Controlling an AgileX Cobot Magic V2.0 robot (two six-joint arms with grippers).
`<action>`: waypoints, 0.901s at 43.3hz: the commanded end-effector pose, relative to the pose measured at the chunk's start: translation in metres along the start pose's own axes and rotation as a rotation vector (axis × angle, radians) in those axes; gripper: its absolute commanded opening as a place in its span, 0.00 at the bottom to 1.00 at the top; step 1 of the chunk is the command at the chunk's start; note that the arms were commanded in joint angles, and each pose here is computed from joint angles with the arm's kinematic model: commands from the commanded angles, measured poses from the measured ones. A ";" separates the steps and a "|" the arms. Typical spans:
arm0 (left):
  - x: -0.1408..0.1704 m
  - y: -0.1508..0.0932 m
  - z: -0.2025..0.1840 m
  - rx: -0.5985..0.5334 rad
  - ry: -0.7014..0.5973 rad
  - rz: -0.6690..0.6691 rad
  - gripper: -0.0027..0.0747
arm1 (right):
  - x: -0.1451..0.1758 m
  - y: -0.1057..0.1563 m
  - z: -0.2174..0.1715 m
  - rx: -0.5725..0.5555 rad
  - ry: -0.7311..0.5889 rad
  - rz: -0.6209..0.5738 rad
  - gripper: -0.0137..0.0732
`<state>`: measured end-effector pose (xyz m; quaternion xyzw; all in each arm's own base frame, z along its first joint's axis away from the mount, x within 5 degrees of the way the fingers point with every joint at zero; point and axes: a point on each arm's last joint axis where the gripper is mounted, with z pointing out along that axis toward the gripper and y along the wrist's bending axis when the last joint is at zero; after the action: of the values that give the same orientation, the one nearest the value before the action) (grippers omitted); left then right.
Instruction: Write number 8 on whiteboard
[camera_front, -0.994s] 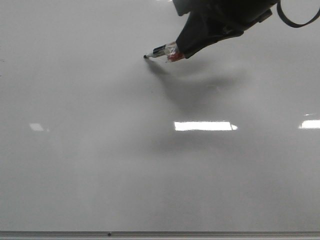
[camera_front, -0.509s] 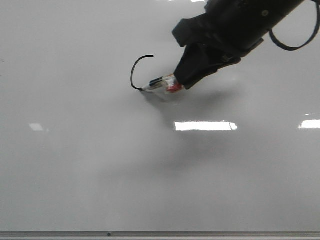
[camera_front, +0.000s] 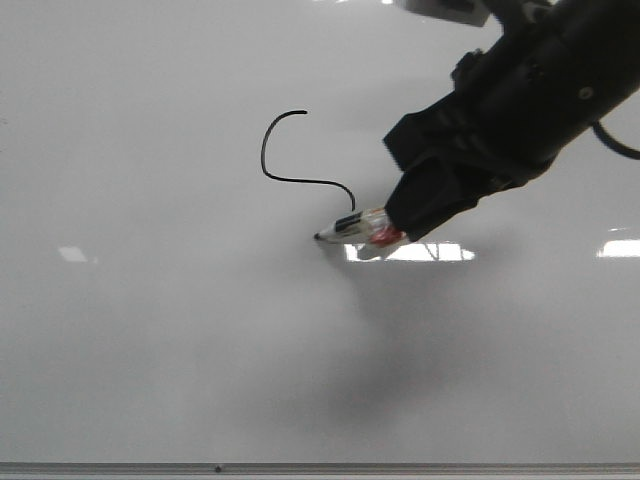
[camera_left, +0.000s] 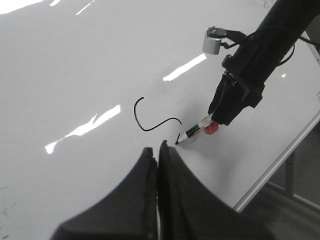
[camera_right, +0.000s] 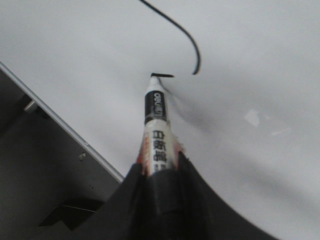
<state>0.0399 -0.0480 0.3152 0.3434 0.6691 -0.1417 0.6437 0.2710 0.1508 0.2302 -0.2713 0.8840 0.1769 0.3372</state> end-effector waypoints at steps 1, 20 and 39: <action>-0.013 0.006 -0.002 -0.048 -0.068 -0.031 0.01 | -0.023 0.010 0.000 0.016 -0.110 -0.002 0.09; -0.012 0.005 -0.002 -0.041 -0.064 -0.031 0.01 | -0.056 0.014 -0.009 -0.013 -0.196 0.016 0.09; -0.012 0.005 -0.002 -0.041 -0.064 -0.031 0.01 | -0.072 -0.013 -0.060 0.065 -0.327 0.047 0.09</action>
<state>0.0399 -0.0480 0.3152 0.3439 0.6688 -0.1412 0.6438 0.2929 0.1345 0.2935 -0.2141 0.8534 0.1952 0.4333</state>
